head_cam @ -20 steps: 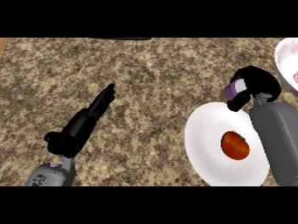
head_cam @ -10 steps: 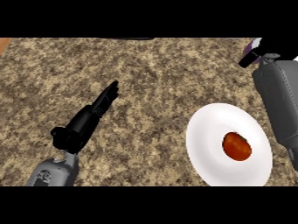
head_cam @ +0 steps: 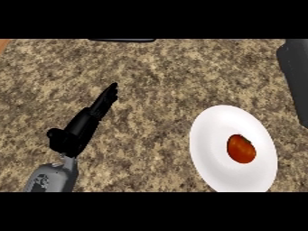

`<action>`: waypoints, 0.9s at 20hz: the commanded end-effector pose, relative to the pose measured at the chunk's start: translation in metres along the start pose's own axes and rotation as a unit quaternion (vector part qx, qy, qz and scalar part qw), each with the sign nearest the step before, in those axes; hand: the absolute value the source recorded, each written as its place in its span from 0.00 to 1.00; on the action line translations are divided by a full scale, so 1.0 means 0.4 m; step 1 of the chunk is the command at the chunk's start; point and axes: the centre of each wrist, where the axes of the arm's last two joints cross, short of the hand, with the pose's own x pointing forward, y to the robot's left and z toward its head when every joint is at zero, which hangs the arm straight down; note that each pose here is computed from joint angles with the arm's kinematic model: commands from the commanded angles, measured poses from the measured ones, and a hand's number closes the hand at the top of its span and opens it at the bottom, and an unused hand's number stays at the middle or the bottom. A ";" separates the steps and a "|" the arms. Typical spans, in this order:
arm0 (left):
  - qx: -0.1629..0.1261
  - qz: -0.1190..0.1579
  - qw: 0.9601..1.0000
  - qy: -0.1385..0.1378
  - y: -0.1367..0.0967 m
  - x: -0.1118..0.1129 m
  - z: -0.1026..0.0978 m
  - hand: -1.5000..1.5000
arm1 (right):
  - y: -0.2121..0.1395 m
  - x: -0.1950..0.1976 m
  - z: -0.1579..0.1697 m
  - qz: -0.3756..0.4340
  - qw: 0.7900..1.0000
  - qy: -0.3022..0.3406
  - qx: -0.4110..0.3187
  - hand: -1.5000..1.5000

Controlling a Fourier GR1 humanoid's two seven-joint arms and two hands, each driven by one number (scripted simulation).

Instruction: Pick the can from the plate and place it in the bowl

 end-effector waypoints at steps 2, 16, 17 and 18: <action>0.005 0.006 1.000 -0.001 -0.042 0.011 -0.006 0.50 | 0.020 -0.035 -0.055 0.013 0.999 0.035 -0.021 1.00; 0.003 -0.004 1.000 -0.003 -0.030 -0.005 0.023 0.50 | 0.040 -0.312 -0.210 0.111 0.988 0.104 0.016 1.00; 0.003 -0.002 1.000 -0.004 -0.007 0.010 0.001 0.50 | 0.045 -0.326 -0.212 0.102 0.987 0.115 0.033 1.00; 0.015 -0.002 1.000 -0.006 -0.004 0.028 -0.007 0.50 | 0.076 -0.341 -0.194 0.090 0.985 0.131 0.069 1.00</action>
